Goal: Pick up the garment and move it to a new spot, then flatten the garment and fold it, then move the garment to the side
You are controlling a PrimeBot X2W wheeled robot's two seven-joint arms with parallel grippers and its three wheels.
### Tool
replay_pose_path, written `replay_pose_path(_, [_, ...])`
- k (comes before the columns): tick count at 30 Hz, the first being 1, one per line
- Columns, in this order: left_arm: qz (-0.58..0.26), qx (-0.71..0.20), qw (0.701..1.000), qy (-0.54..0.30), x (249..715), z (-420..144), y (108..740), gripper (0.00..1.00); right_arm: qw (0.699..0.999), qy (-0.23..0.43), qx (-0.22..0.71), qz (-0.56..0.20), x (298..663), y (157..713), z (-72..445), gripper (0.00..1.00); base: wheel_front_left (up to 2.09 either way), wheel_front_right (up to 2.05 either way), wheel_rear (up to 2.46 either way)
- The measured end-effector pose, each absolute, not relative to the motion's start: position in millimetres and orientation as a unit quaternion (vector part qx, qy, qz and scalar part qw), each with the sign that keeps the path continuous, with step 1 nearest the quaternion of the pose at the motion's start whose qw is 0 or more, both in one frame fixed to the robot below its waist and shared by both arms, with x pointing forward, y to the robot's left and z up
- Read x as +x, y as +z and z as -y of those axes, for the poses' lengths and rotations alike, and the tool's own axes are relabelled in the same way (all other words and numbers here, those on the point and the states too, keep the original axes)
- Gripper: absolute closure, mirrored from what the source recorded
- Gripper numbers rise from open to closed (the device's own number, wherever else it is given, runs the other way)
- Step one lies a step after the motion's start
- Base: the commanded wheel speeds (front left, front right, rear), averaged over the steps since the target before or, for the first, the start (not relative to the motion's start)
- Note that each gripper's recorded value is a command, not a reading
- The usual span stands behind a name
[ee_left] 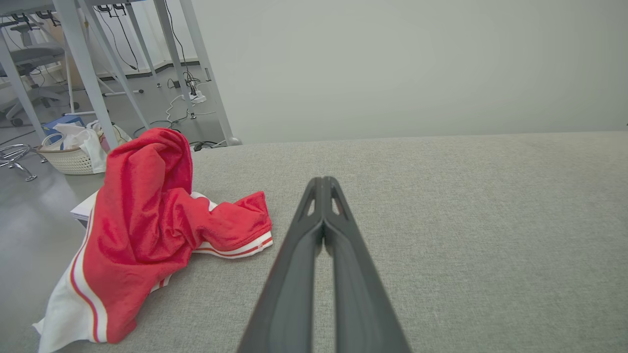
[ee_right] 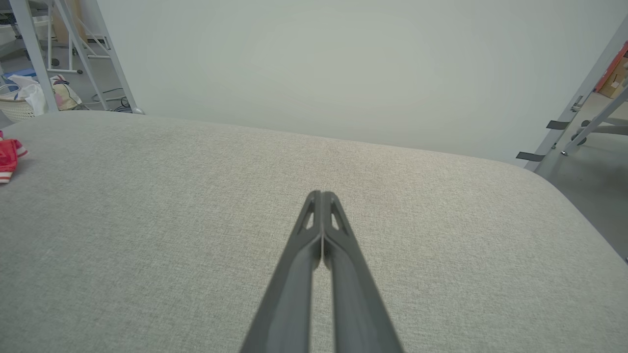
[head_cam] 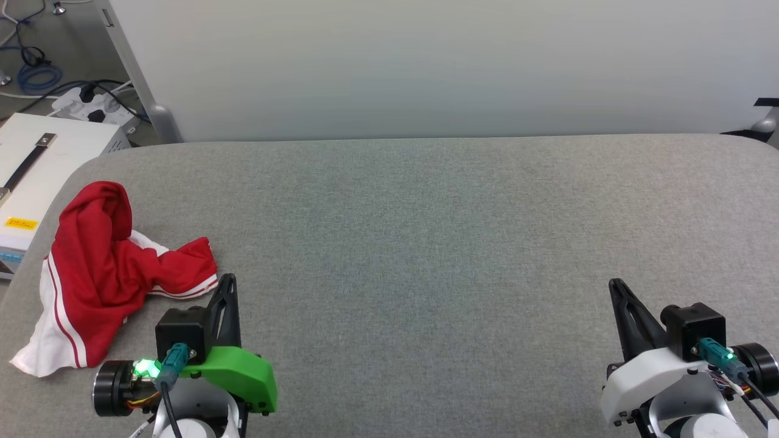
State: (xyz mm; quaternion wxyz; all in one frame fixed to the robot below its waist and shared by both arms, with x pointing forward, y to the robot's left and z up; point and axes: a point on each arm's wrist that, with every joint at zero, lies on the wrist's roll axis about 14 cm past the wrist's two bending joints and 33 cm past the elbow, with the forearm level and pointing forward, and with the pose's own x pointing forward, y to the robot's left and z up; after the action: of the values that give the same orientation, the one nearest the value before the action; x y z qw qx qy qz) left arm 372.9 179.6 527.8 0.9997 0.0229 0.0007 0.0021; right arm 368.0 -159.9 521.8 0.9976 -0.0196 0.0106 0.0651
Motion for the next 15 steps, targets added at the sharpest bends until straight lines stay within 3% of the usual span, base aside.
replay_pose_path(15, [-0.001,0.023,1.0,0.002,372.9,-179.6,527.8,1.0,0.998,0.065,-0.02,-0.011,368.0,521.8,159.9,1.0,0.0,0.0,0.0])
